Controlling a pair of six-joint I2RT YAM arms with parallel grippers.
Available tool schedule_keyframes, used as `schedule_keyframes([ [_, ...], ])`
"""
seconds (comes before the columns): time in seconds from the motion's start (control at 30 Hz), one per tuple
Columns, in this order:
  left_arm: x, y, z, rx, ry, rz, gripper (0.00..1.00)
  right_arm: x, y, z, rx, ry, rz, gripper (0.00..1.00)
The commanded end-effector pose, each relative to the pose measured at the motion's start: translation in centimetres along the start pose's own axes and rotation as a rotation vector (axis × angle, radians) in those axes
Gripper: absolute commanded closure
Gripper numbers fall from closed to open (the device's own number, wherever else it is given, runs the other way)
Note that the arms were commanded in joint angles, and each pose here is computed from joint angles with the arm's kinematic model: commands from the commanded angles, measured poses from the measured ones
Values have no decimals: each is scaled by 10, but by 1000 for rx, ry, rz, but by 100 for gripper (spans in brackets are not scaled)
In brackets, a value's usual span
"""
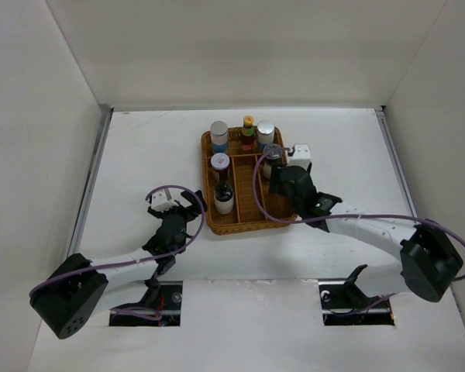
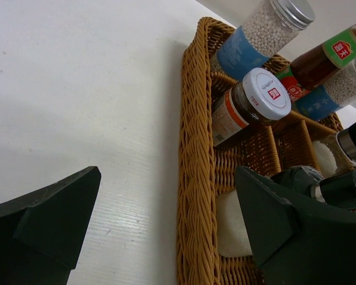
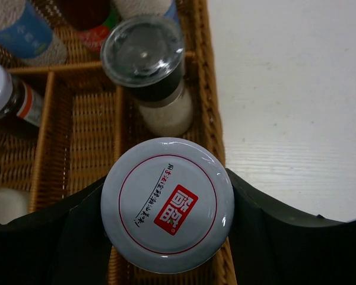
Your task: Organize the condiment bottles
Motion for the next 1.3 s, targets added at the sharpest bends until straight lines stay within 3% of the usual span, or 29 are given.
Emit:
schedule_keyframes([
  [0.0,-14,12,5,-41,-35,-64,0,27,30,5,-105,65,106,49],
  [0.3,-13,12,5,-39,-37,-65,0,33,-12,15,-9,47,92,46],
  [0.7,-15,15,4,-41,-49,-73,0,30,-46,24,74,-2,85,34],
  [0.97,-15,15,5,-41,-51,-69,0,25,3,4,-43,2,142,2],
  [1.13,-12,18,8,-55,-25,-64,0,7,36,-23,-154,2,196,0],
  [1.27,-9,13,18,-26,45,-17,0,-37,45,-25,-230,-91,291,0],
])
Point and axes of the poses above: each gripper's point midway between its finger pads, its own z axis out along the fingers, its own x axis along the line the jaws close on, y = z × x, the point moved 9 cm from there along -z, back along the fingers, and after that the axes turned 3 degrees about -z, right-handed, at the moved point
